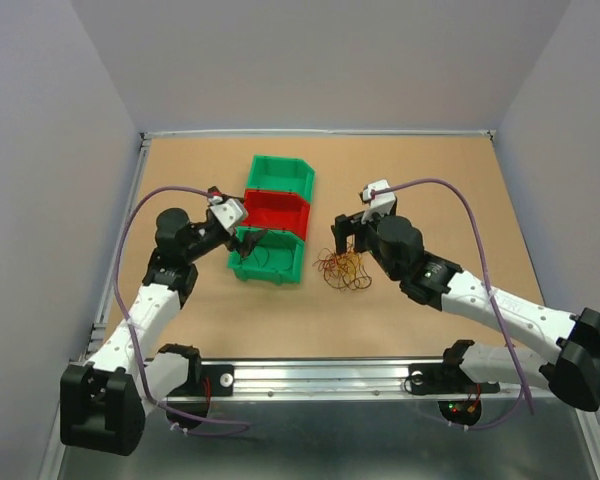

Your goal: Untangle the cables

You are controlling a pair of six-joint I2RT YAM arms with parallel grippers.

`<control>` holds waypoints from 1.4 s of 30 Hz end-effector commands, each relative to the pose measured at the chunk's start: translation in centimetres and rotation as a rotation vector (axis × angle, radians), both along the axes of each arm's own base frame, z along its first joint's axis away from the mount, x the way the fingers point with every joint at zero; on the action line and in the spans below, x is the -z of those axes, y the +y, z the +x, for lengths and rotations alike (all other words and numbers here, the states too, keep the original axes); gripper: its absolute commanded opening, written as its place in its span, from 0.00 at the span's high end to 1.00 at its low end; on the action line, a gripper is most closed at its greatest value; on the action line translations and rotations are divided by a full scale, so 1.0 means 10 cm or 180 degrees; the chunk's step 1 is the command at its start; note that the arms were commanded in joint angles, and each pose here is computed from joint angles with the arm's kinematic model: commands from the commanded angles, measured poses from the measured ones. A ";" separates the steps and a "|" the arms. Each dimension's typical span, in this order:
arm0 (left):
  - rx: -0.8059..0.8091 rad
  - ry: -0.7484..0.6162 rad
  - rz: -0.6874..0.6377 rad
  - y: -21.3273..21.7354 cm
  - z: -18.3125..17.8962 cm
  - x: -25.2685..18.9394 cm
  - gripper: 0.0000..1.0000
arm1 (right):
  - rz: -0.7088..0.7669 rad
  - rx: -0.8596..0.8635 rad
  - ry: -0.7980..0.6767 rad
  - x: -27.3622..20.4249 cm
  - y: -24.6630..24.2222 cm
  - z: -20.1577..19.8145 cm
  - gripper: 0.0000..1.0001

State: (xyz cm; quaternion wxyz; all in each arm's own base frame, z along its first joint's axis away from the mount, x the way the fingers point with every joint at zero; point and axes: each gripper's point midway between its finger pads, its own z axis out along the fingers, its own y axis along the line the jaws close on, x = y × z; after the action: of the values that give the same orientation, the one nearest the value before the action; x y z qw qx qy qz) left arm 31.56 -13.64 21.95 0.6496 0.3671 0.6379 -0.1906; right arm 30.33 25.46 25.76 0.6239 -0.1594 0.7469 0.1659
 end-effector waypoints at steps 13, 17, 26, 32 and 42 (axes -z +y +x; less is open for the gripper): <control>0.0748 0.0126 0.0045 -1.71 0.34 -0.21 0.14 | 0.0433 0.1841 0.0298 0.28 -1.05 -0.05 0.02; 0.0910 0.0692 0.0030 -1.88 0.23 0.28 0.14 | 0.0396 0.1926 0.0377 0.25 -0.95 0.05 0.00; 0.1104 0.0991 0.0207 -2.06 0.20 0.65 0.16 | 0.0377 0.2028 0.0401 0.42 -1.08 -0.04 0.25; 0.1283 0.1403 0.0169 -2.19 0.14 0.88 0.19 | 0.0628 0.2224 0.0238 0.34 -1.38 -0.20 0.21; 0.1542 0.1914 0.0266 -2.29 0.00 1.11 0.34 | 0.0713 0.2122 0.0177 0.28 -1.48 -0.31 0.25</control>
State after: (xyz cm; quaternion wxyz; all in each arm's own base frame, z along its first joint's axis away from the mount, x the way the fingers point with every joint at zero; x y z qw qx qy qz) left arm 32.42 -35.18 9.34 0.3751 0.4443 0.7211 -0.3767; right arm 27.27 11.31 23.14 0.6311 0.1601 0.7575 0.0481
